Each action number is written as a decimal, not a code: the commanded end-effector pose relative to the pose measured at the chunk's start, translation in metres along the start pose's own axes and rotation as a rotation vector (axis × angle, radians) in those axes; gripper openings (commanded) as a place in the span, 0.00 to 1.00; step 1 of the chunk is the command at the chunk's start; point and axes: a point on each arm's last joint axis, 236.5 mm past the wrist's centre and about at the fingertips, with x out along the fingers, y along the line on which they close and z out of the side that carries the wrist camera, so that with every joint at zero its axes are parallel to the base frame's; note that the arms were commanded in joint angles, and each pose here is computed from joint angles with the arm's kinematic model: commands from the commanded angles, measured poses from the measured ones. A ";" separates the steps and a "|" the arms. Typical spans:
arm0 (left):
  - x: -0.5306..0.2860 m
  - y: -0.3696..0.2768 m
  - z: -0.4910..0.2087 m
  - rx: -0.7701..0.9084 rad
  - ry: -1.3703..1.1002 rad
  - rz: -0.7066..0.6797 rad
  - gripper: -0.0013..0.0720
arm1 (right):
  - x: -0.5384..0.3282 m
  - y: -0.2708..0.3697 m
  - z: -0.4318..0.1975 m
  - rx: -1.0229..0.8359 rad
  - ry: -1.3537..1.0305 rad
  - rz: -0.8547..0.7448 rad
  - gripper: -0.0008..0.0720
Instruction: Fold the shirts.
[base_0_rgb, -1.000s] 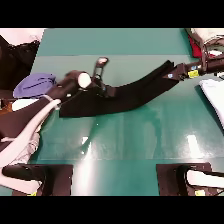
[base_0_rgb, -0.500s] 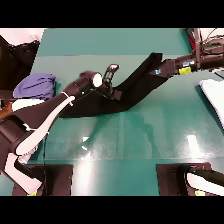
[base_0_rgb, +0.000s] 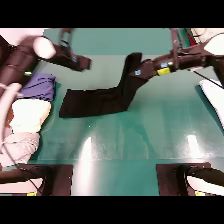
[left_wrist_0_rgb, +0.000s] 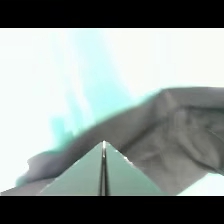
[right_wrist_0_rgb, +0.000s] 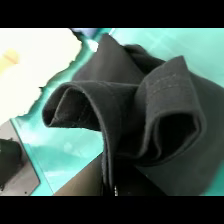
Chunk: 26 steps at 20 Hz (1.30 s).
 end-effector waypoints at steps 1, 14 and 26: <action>-0.081 0.046 0.025 -0.022 -0.124 0.112 0.06 | 0.042 0.029 0.015 -0.062 0.029 0.064 0.03; -0.161 0.074 -0.006 -0.003 -0.075 0.263 0.06 | 0.267 0.060 -0.014 -0.097 0.097 0.165 0.03; -0.160 0.072 -0.012 -0.008 -0.050 0.256 0.06 | 0.166 -0.028 -0.028 -0.093 0.229 -0.047 0.84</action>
